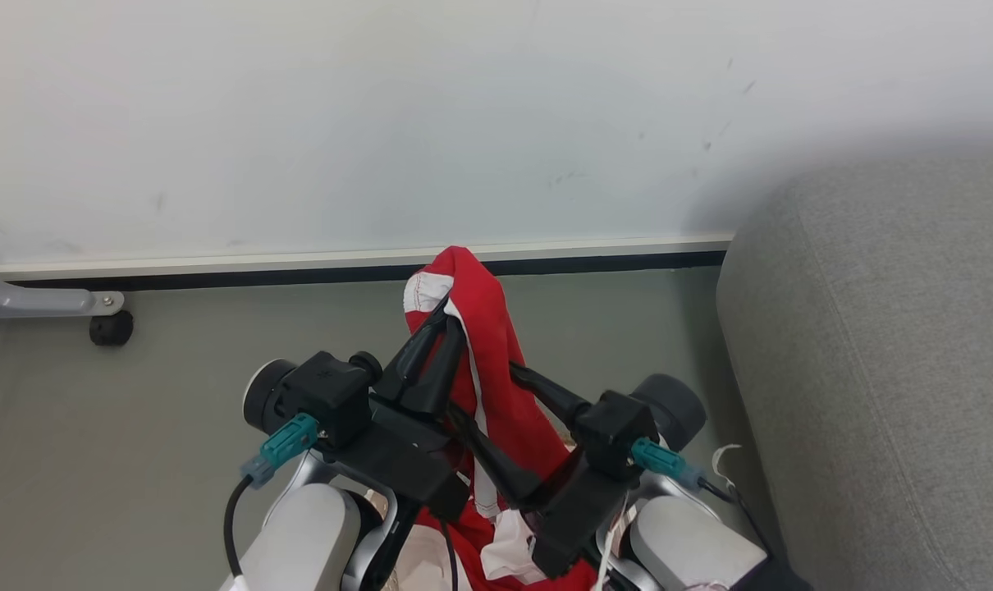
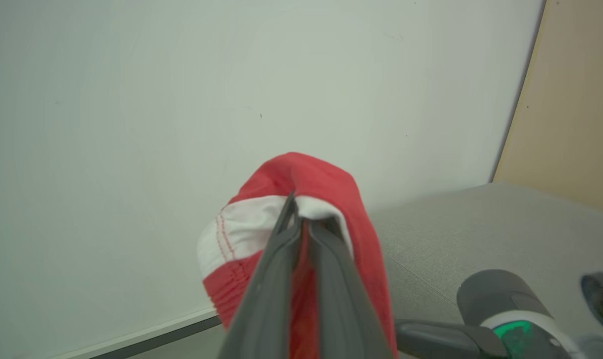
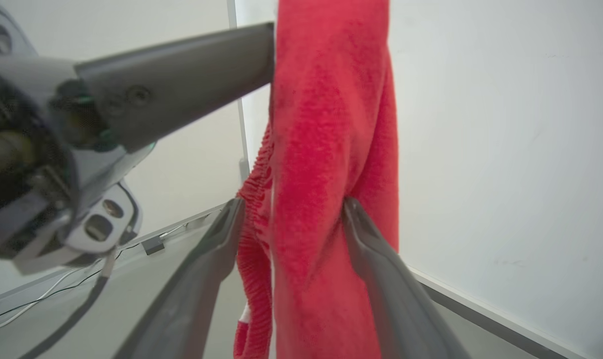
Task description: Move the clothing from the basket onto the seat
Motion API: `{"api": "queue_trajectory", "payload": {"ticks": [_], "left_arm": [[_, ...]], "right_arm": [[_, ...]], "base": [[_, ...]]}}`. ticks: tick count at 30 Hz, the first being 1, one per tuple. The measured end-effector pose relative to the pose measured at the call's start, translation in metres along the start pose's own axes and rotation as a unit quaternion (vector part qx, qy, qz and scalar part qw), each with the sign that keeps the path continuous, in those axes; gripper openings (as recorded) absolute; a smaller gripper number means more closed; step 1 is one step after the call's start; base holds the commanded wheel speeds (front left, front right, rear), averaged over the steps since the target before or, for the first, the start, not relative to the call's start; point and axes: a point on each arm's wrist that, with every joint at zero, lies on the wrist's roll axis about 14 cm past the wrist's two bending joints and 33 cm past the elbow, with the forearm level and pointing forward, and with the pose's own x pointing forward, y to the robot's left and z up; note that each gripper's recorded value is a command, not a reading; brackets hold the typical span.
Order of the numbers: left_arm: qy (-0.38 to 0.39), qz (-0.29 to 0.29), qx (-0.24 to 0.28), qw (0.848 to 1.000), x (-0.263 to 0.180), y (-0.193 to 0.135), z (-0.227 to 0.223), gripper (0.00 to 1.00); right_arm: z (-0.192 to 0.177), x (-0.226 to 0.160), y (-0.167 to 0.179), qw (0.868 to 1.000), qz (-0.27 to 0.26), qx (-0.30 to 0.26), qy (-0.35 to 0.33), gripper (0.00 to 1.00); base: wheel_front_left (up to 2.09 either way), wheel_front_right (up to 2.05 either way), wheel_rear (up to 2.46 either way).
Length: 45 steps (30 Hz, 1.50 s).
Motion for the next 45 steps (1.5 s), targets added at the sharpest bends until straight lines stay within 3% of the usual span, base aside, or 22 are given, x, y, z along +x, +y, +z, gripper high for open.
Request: {"api": "queue_trajectory", "payload": {"ticks": [1, 2, 18, 19, 23, 35, 45], "left_arm": [[0.0, 0.0, 0.0, 1.0, 0.0, 0.0, 0.0, 0.0], [0.001, 0.0, 0.0, 1.0, 0.0, 0.0, 0.0, 0.0], [-0.001, 0.004, -0.003, 1.0, -0.001, 0.003, 0.002, 0.0], [-0.001, 0.004, -0.003, 1.0, -0.001, 0.003, 0.002, 0.06], [-0.004, 0.0, -0.002, 1.0, -0.001, 0.002, 0.004, 1.0], [0.042, -0.024, -0.002, 0.999, -0.017, -0.014, -0.023, 1.0], [0.105, -0.068, -0.005, 0.992, -0.033, -0.04, -0.059, 1.0]], "right_arm": [[0.0, 0.002, -0.001, 1.0, 0.0, 0.0, 0.002, 0.14], [0.0, 0.004, -0.001, 1.0, 0.0, 0.004, 0.002, 0.0], [-0.004, 0.017, -0.01, 0.999, -0.013, 0.03, 0.012, 0.0], [-0.003, 0.017, -0.013, 0.999, -0.018, 0.031, 0.009, 0.0], [0.003, 0.017, -0.028, 0.998, -0.041, 0.044, -0.002, 0.0], [0.017, 0.006, -0.081, 0.991, -0.118, 0.052, -0.026, 0.0], [0.007, -0.012, -0.113, 0.986, -0.159, 0.043, -0.01, 0.0]], "base": [[0.0, 0.0, 0.0], [0.0, 0.0, 0.0], [0.0, 0.0, 0.0], [0.0, 0.0, 0.0], [0.0, 0.0, 0.0], [0.0, 0.0, 0.0], [0.0, 0.0, 0.0]]}}
